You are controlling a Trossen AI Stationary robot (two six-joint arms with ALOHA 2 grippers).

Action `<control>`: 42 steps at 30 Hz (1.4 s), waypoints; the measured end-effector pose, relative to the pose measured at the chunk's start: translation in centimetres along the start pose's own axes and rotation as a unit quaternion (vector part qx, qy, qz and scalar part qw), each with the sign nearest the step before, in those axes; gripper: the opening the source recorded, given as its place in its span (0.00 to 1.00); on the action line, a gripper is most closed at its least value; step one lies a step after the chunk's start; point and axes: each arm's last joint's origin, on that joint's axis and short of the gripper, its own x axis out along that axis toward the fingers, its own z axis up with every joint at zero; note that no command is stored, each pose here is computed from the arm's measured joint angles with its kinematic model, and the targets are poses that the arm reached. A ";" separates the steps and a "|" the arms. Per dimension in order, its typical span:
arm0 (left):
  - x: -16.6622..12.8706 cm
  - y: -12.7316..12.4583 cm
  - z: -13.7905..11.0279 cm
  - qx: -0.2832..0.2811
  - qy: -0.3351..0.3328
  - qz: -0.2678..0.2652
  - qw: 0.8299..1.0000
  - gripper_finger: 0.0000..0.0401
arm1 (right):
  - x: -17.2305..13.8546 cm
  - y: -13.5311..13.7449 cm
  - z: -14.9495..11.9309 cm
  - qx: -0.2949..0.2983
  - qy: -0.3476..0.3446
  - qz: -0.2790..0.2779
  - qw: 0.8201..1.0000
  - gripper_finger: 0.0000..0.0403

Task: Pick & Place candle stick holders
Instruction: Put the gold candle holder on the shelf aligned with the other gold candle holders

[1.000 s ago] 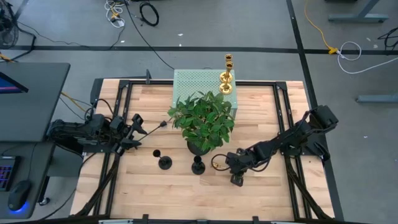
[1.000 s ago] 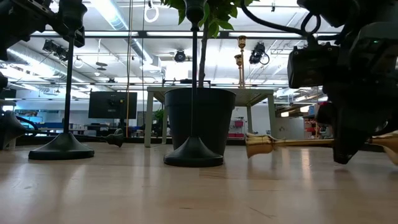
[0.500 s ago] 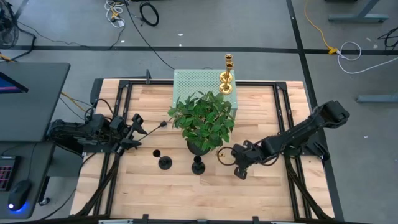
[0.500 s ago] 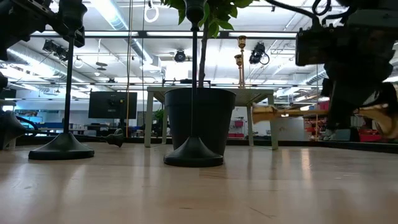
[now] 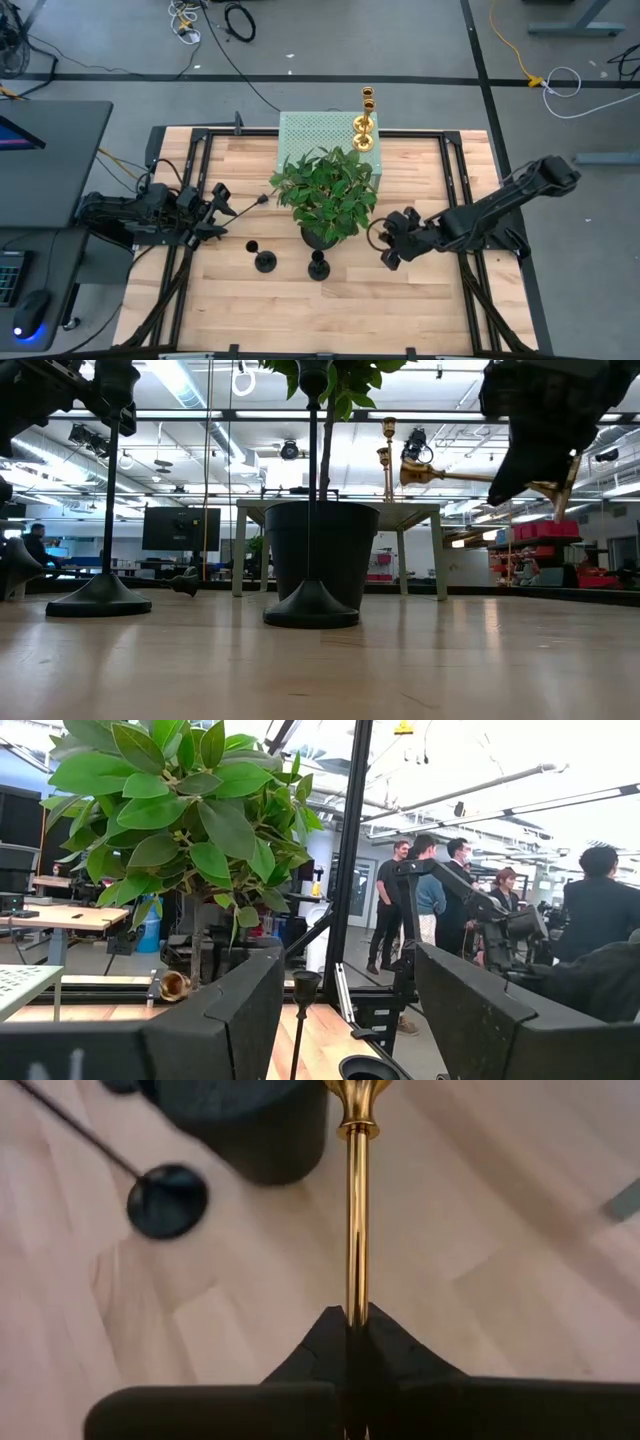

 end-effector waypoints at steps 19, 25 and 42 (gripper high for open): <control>0.0 0.0 0.0 0.000 0.000 0.000 1.000 0.57 | -1.9 -1.3 1.3 0.012 -0.157 -0.100 0.982 0.01; 0.0 0.0 0.0 0.000 0.000 0.000 1.000 0.57 | -3.3 -2.0 2.0 0.013 -0.218 -0.128 0.967 0.01; 0.0 0.0 0.0 0.000 0.000 0.000 1.000 0.57 | -3.9 -4.4 1.9 0.015 -0.340 -0.135 0.931 0.01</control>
